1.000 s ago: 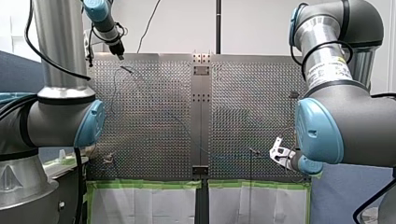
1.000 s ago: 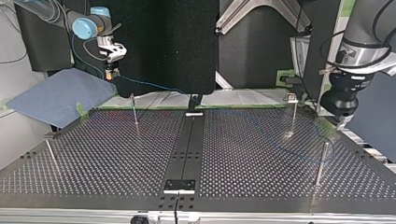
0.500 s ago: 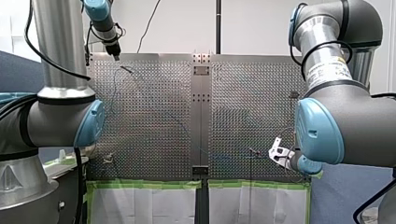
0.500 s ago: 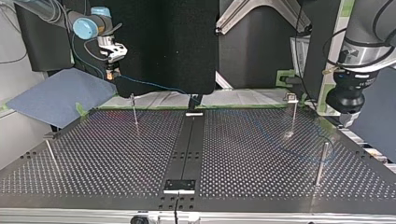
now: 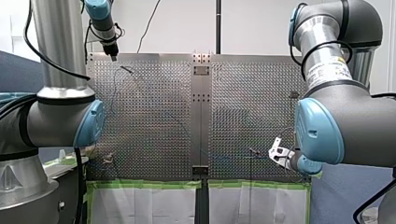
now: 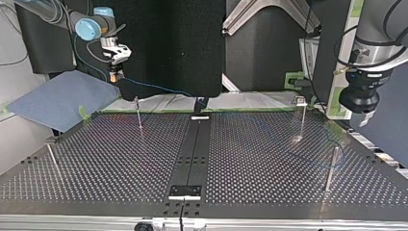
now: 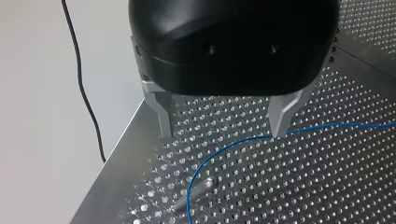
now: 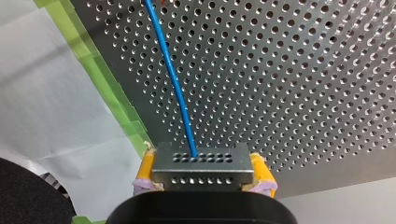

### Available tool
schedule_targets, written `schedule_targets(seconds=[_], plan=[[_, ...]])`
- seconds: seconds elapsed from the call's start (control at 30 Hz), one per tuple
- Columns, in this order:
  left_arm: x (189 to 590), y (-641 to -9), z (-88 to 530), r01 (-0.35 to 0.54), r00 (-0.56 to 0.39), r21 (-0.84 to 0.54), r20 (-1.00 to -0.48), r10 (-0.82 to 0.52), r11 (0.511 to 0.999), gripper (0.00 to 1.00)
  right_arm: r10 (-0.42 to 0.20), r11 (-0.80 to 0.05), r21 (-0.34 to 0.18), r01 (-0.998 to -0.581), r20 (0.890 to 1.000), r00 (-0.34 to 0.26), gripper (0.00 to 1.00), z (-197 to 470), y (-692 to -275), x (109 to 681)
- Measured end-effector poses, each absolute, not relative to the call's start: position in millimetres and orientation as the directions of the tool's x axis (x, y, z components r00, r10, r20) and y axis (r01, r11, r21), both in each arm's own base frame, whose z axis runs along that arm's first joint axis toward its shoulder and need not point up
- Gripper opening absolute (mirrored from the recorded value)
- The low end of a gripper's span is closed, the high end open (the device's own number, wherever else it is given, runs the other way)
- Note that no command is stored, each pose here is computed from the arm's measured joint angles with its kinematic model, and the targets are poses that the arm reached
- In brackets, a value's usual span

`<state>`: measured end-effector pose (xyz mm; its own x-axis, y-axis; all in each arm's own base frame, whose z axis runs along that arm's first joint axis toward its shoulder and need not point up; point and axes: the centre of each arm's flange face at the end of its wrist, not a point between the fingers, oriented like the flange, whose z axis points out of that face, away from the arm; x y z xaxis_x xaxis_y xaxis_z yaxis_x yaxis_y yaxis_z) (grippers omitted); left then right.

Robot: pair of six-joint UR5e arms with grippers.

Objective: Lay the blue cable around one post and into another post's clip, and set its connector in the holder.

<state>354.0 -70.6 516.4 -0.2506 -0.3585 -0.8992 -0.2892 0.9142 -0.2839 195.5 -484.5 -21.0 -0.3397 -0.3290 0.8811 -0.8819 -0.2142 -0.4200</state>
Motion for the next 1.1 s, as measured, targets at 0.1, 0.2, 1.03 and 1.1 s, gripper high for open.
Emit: schedule_targets(seconds=[0.1,0.2,1.03,1.1], plan=[[353.4,-71.1,516.7,-0.288,-0.251,-0.284,-0.899,-0.359,0.914,1.00,-0.328,-0.214,-0.420,-0.882,0.881,-0.340,0.00,-21.1,-484.5,195.5],[352.8,-71.3,516.6,-0.289,-0.253,-0.284,-0.898,-0.360,0.914,1.00,-0.329,-0.214,-0.420,-0.882,0.881,-0.340,0.00,-21.1,-484.5,195.6],[354.1,-71.1,514.3,-0.293,-0.259,-0.287,-0.894,-0.364,0.912,1.00,-0.329,-0.215,-0.420,-0.882,0.881,-0.339,0.00,-21.0,-484.5,195.9],[354.0,-71.1,514.2,-0.294,-0.260,-0.286,-0.894,-0.364,0.912,1.00,-0.329,-0.215,-0.420,-0.882,0.881,-0.339,0.00,-21.0,-484.5,195.8]])
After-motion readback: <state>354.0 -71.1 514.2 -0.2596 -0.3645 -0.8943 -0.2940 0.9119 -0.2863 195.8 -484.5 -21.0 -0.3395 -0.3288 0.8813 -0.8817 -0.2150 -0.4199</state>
